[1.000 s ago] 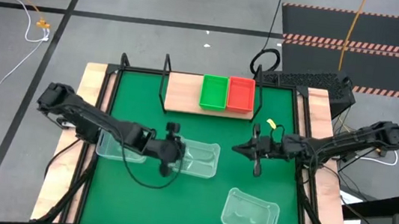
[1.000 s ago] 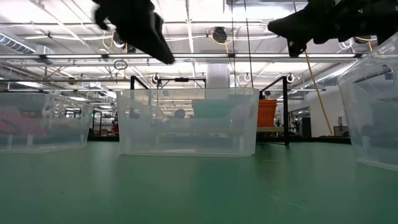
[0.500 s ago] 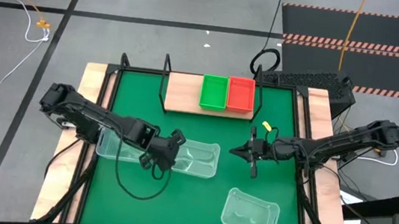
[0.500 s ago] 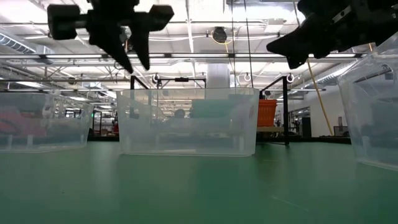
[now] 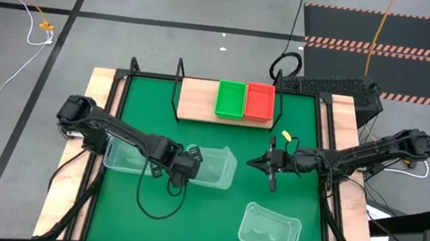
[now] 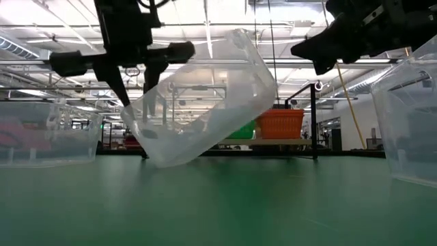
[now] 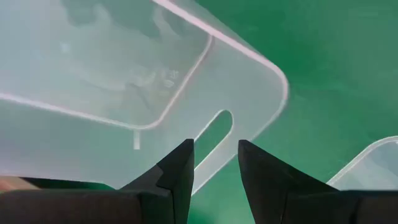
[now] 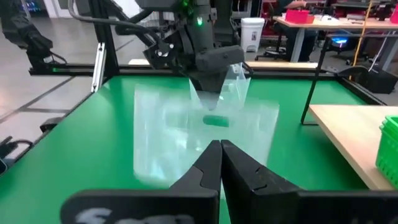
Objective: Stack baskets on shelf by color
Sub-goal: Put the top left transparent bin on the shelf, then put the bottom right transparent bin on the shelf
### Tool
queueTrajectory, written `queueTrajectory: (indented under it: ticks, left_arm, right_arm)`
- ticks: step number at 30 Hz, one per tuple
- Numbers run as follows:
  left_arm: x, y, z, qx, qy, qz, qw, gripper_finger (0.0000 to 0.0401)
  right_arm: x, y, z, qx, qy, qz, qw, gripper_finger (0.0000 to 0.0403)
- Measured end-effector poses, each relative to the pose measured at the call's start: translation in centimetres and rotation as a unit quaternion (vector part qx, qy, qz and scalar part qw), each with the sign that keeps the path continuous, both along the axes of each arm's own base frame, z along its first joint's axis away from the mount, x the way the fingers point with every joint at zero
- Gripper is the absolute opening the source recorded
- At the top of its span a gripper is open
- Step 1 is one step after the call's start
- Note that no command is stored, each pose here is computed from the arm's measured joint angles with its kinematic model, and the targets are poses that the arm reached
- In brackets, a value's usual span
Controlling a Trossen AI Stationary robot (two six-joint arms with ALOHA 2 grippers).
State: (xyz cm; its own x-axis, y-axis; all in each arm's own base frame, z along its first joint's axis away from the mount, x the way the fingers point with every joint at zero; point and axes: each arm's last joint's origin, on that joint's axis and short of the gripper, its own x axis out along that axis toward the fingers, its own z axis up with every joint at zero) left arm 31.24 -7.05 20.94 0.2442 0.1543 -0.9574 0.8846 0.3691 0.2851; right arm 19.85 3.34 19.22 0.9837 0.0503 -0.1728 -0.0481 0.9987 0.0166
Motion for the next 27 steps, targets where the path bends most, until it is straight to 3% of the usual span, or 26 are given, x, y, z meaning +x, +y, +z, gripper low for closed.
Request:
queueTrajectory:
  ticks: [7,20,23,27]
  left_arm:
    - [0.1,-0.2,0.2,0.009,-0.012,0.014,1.0,0.0129]
    - [1.0,-0.8,3.0,0.035,-0.057,0.031,0.997,0.0129]
    - [1.1,-0.6,3.6,0.055,-0.072,0.072,0.993,0.0129]
    - [1.4,-0.5,4.4,0.04,-0.122,0.185,0.974,0.0129]
  right_arm:
    - [0.0,0.0,0.1,0.001,-0.003,0.001,1.0,0.0]
    - [0.0,0.0,0.1,-0.009,-0.003,0.003,1.0,0.0]
    - [0.0,0.0,0.0,-0.014,-0.002,0.003,1.0,0.0]
    - [0.0,0.0,0.0,-0.017,0.0,0.004,1.0,0.0]
